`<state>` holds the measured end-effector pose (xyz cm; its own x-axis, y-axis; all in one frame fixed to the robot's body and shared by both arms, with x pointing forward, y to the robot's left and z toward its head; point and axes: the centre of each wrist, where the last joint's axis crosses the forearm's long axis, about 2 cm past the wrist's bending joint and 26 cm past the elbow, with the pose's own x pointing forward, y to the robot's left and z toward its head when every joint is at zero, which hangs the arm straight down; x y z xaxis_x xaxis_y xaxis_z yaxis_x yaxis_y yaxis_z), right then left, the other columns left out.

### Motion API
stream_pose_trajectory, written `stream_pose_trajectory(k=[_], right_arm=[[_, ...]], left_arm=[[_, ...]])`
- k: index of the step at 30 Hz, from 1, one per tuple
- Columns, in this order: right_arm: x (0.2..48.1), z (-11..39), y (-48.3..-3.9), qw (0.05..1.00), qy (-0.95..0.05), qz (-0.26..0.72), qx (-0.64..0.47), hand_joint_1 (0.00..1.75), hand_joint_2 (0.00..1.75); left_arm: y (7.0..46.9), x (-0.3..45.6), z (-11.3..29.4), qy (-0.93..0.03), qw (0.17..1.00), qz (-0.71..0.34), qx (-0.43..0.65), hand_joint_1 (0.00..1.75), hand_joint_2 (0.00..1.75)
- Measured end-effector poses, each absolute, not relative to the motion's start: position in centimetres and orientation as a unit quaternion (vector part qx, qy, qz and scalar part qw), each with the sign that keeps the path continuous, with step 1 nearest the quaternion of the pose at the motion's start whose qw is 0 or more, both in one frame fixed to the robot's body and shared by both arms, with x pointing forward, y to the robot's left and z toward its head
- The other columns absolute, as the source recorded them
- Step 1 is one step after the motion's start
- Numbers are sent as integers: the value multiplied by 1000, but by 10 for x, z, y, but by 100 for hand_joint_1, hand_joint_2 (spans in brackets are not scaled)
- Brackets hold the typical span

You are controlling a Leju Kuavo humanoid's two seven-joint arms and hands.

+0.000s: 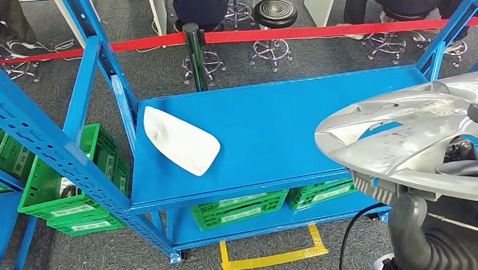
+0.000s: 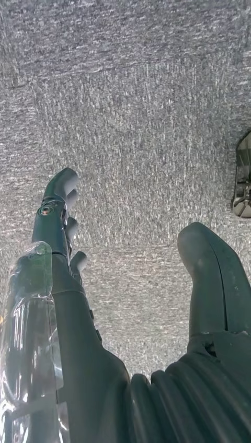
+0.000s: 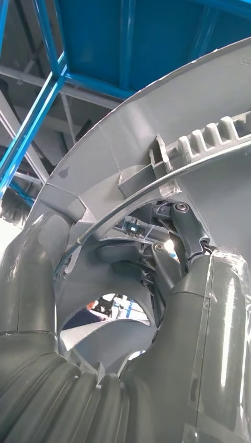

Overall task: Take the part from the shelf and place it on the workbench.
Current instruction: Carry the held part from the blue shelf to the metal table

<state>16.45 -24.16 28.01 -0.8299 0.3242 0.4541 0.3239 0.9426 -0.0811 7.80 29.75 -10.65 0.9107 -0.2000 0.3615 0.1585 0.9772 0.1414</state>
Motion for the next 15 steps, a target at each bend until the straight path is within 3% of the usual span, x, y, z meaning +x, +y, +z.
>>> stream_pose_trajectory(k=[15], right_arm=[[163,279,-240,242,-957,0,-163,175,175]], left_arm=[[297,78,-106,-191,976,-88,54,0,175]])
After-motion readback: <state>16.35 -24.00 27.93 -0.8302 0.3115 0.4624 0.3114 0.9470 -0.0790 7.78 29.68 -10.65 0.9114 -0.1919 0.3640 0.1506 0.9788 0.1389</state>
